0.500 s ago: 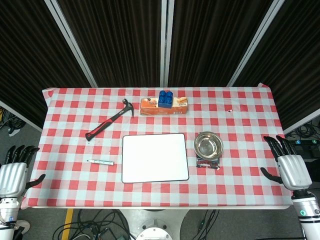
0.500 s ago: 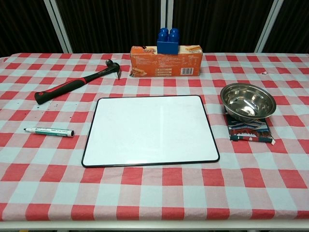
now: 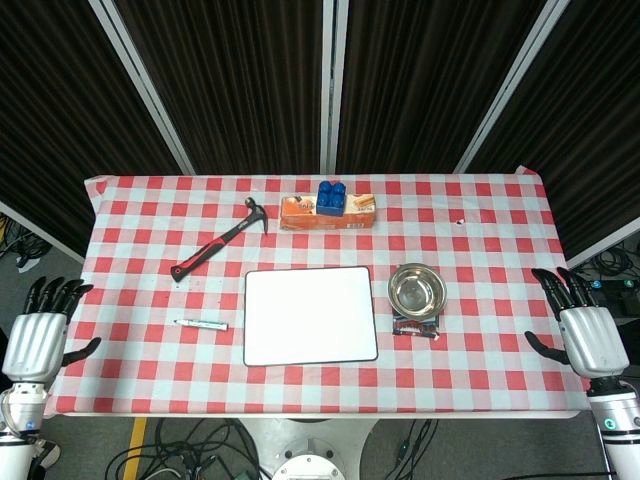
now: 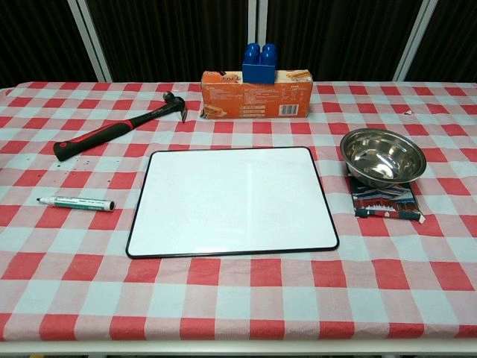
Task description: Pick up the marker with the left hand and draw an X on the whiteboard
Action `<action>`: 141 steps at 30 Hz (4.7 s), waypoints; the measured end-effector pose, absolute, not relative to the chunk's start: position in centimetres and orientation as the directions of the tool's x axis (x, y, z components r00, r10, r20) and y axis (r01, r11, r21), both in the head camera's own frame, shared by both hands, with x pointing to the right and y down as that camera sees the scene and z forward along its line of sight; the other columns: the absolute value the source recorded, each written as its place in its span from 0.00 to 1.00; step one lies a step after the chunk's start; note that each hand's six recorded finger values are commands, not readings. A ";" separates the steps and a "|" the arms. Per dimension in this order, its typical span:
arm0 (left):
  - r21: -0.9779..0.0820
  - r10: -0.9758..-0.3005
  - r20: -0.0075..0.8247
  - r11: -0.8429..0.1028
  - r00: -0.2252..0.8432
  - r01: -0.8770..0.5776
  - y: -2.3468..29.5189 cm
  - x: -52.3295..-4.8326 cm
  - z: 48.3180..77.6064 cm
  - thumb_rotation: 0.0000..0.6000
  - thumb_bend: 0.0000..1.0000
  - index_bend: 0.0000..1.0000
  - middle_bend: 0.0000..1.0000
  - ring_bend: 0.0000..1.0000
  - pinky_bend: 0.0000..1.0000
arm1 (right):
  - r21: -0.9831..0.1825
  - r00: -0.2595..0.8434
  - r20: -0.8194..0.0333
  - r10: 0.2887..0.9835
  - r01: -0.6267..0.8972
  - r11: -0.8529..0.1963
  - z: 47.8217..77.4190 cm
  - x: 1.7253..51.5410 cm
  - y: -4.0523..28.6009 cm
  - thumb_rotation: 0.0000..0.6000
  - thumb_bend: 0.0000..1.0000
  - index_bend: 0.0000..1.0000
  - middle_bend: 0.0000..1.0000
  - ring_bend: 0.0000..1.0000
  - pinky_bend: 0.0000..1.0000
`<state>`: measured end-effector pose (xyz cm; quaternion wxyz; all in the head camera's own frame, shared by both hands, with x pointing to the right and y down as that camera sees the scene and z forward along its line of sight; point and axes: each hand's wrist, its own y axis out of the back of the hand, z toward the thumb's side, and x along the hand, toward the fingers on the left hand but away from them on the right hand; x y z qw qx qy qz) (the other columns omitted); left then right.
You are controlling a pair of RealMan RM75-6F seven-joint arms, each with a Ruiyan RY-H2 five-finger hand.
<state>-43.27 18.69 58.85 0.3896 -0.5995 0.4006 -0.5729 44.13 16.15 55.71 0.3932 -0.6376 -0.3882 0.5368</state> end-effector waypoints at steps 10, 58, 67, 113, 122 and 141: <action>-0.889 -0.878 0.452 -0.459 0.160 -0.005 14.4 -39.2 61.8 1.00 0.24 0.36 0.33 0.49 0.81 | -0.923 0.139 -0.370 0.919 0.057 -0.380 55.6 43.8 14.9 1.00 0.15 0.04 0.09 0.00 0.08; -0.716 -0.694 0.680 -0.559 0.236 0.417 17.9 -25.1 74.6 1.00 0.34 0.48 0.49 0.74 0.97 | -0.905 0.095 -0.416 0.904 0.057 -0.422 56.5 44.7 15.2 1.00 0.15 0.04 0.09 0.00 0.08; -0.707 -0.683 0.691 -0.571 0.235 0.417 18.1 -25.1 74.8 1.00 0.36 0.51 0.53 0.74 0.97 | -0.902 0.090 -0.423 0.902 0.060 -0.429 56.6 44.8 15.4 1.00 0.15 0.04 0.09 0.00 0.08; -0.558 -0.692 0.448 -0.711 0.565 -0.428 10.1 -18.9 76.5 1.00 0.37 0.57 0.59 0.71 0.95 | -0.909 0.096 -0.406 0.909 0.057 -0.413 55.9 44.3 15.4 1.00 0.15 0.04 0.09 0.00 0.08; -0.547 -0.683 0.459 -0.721 0.569 -0.425 10.6 -18.2 77.7 1.00 0.37 0.57 0.59 0.70 0.95 | -0.908 0.087 -0.410 0.908 0.055 -0.416 55.9 44.6 15.5 1.00 0.15 0.04 0.09 0.00 0.08; -0.517 -0.677 0.392 -0.722 0.623 -0.459 9.9 -12.4 77.2 1.00 0.37 0.57 0.59 0.70 0.95 | -0.909 0.061 -0.410 0.910 0.059 -0.413 55.7 45.8 15.6 1.00 0.15 0.04 0.09 0.00 0.08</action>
